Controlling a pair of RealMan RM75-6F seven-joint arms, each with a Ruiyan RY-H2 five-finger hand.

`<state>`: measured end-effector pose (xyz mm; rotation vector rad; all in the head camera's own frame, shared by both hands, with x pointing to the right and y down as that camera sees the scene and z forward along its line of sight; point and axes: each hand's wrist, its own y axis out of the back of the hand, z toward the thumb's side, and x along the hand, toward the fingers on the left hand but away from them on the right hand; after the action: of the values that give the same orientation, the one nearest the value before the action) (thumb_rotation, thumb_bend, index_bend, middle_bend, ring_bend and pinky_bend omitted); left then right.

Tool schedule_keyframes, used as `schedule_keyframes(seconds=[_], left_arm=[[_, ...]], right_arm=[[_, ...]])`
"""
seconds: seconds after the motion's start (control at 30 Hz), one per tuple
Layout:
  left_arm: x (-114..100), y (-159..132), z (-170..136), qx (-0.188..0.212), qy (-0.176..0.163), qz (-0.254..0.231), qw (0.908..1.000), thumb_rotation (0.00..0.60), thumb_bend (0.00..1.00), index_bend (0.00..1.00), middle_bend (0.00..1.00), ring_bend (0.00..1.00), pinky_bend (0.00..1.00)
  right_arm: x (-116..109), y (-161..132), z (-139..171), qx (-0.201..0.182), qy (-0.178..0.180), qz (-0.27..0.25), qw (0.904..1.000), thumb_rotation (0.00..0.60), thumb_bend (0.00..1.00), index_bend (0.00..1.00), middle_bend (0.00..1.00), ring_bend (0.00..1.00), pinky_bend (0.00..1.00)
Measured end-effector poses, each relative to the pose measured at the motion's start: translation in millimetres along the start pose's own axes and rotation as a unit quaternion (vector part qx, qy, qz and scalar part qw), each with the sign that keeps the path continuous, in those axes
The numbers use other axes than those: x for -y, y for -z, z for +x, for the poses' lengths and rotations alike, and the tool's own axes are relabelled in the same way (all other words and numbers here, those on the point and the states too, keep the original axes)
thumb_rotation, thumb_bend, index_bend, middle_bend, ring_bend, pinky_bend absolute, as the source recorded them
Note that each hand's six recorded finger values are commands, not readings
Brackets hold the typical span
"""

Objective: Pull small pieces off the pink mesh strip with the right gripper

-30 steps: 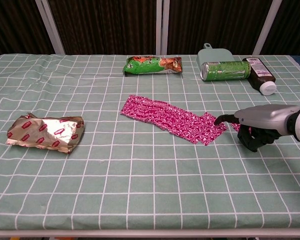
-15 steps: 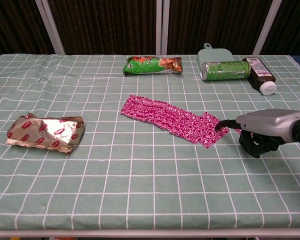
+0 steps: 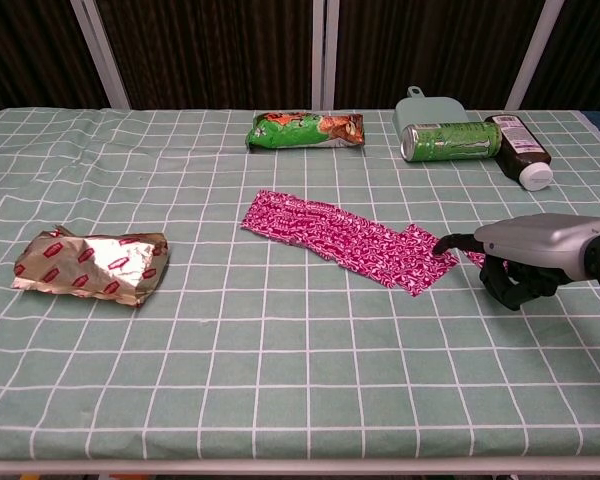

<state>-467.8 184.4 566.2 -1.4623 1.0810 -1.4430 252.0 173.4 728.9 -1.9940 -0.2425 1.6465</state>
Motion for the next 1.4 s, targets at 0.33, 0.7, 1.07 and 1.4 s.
schedule_keyframes(seconds=[0.33, 0.7, 1.07, 1.4], left_arm=[[-2, -1, 0, 0.001, -0.002, 0.0, 1.0, 0.6, 0.15, 0.11, 0.08, 0.07, 0.24], [-5, -1, 0, 0.001, -0.005, -0.001, 1.0, 0.6, 0.15, 0.11, 0.08, 0.07, 0.24], [-8, 3, -1, -0.004, -0.008, -0.001, 1.0, 0.6, 0.15, 0.11, 0.08, 0.07, 0.24], [-13, 9, -3, -0.012, -0.015, -0.002, 0.9998, 0.6, 0.15, 0.11, 0.08, 0.07, 0.24]], right_arm=[[7, -6, 0, -0.007, -0.017, 0.008, 0.9998, 0.6, 1.0, 0.09, 0.95, 0.9, 0.82], [18, -22, 8, -0.032, -0.03, 0.021, 0.9988, 0.6, 1.0, 0.09, 0.95, 0.9, 0.82], [21, -45, 11, -0.064, -0.027, 0.026, 0.9972, 0.6, 1.0, 0.1, 0.95, 0.9, 0.82], [27, -65, 12, -0.093, -0.034, 0.021, 0.9949, 0.6, 1.0, 0.12, 0.95, 0.9, 0.81]])
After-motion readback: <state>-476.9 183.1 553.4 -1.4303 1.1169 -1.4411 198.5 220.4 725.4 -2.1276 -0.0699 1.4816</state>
